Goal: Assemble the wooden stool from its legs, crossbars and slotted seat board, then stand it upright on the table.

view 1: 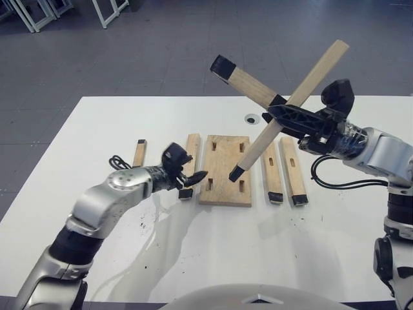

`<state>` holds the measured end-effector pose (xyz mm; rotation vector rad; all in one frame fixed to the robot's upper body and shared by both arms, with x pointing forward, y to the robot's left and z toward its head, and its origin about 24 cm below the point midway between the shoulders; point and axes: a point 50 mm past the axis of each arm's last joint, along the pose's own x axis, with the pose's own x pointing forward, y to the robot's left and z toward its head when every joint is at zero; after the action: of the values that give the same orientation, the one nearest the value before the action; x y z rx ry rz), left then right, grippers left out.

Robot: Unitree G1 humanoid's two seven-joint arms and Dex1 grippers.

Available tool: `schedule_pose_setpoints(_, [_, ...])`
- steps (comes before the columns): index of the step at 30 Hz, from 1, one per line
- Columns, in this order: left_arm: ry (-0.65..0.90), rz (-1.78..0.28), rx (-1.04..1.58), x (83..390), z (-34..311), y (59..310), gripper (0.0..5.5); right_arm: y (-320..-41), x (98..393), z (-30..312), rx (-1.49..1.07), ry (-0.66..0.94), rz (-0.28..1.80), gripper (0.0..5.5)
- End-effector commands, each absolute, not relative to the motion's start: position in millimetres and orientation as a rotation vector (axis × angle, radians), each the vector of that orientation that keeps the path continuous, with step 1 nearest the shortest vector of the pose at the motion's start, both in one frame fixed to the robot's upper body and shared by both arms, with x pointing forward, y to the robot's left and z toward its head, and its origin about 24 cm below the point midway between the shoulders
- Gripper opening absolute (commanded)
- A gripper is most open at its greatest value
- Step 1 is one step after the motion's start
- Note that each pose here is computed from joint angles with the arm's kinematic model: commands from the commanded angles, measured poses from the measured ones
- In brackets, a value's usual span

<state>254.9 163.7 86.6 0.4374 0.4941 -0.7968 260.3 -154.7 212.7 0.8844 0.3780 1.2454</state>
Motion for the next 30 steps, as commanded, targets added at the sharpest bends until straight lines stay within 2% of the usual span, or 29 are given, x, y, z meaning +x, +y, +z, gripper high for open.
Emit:
schedule_pose_setpoints(1, [0.526, -0.876, 0.854, 263, 68, 155, 3.6, -159, 265, 227, 0.839, 0.278, 1.193, 2.01])
schedule_pose_setpoints(4, [0.573, -0.913, 0.884, 257, 57, 153, 3.6, -160, 270, 225, 0.804, 0.256, 1.136, 2.01])
schedule_pose_setpoints(6, [0.625, -0.947, 0.89, 249, 52, 156, 3.6, -164, 283, 219, 0.738, 0.229, 1.006, 2.01])
schedule_pose_setpoints(8, [0.694, -1.005, 0.908, 236, 49, 162, 3.6, -168, 300, 212, 0.615, 0.183, 0.834, 2.01])
schedule_pose_setpoints(11, [0.775, -1.115, 0.947, 214, 49, 173, 3.6, -168, 312, 199, 0.499, 0.153, 0.76, 2.01])
schedule_pose_setpoints(19, [0.869, -1.253, 1.095, 193, 65, 221, 3.6, -146, 294, 159, 0.351, 0.248, 0.913, 2.01])
schedule_pose_setpoints(26, [0.816, -1.224, 1.053, 198, 61, 218, 3.6, -107, 280, 139, 0.354, 0.289, 1.084, 2.01])
schedule_pose_setpoints(30, [0.803, -1.224, 1.051, 199, 60, 216, 3.6, -94, 283, 124, 0.335, 0.311, 1.16, 2.01])
